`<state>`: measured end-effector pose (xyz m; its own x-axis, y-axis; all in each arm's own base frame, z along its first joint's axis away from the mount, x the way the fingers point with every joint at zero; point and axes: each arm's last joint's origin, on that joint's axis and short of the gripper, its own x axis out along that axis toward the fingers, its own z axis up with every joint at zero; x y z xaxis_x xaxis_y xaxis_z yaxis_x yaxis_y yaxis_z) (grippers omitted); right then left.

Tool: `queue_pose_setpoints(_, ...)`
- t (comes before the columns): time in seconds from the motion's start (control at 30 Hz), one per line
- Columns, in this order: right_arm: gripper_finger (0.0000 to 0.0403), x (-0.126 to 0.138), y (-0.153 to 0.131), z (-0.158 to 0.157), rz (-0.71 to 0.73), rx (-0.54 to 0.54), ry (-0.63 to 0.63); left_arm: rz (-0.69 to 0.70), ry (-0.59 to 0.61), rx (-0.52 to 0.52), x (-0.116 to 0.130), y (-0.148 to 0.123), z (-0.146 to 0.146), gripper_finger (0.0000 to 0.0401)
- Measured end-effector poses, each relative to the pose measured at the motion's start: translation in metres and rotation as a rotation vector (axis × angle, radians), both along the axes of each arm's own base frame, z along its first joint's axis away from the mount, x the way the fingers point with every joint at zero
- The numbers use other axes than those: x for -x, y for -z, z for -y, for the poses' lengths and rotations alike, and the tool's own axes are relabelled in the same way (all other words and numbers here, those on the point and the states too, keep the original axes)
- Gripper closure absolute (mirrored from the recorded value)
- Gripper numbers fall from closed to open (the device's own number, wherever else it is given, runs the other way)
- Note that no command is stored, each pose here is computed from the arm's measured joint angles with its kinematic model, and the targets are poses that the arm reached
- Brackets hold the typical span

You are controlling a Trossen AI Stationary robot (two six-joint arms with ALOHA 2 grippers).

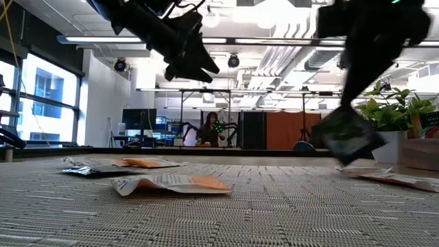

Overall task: Pick & Place Tea
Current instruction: Put the black tea bag into the middle section of the wooden organizer

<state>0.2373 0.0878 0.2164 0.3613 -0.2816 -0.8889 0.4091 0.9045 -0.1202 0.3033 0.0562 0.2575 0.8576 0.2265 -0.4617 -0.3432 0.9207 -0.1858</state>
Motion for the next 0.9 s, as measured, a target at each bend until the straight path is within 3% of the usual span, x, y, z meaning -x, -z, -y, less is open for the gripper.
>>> queue_pose_setpoints(0.43, 0.0403, 0.102, -0.036, -0.008, -0.37, -0.153, 0.334, 0.0, -0.06, -0.007, 0.0, 0.0, -0.002, 0.0196)
queue_pose_setpoints(0.63, 0.0403, 0.115, -0.039, -0.014, -0.353, -0.103, 0.363, 0.009, -0.099, 0.017, 0.001, 0.0, -0.002, 0.0196)
queue_pose_setpoints(0.9, 0.0403, 0.113, -0.038, -0.016, -0.211, -0.02, 0.423, 0.012, -0.105, 0.027, 0.001, 0.0, -0.002, 0.0196)
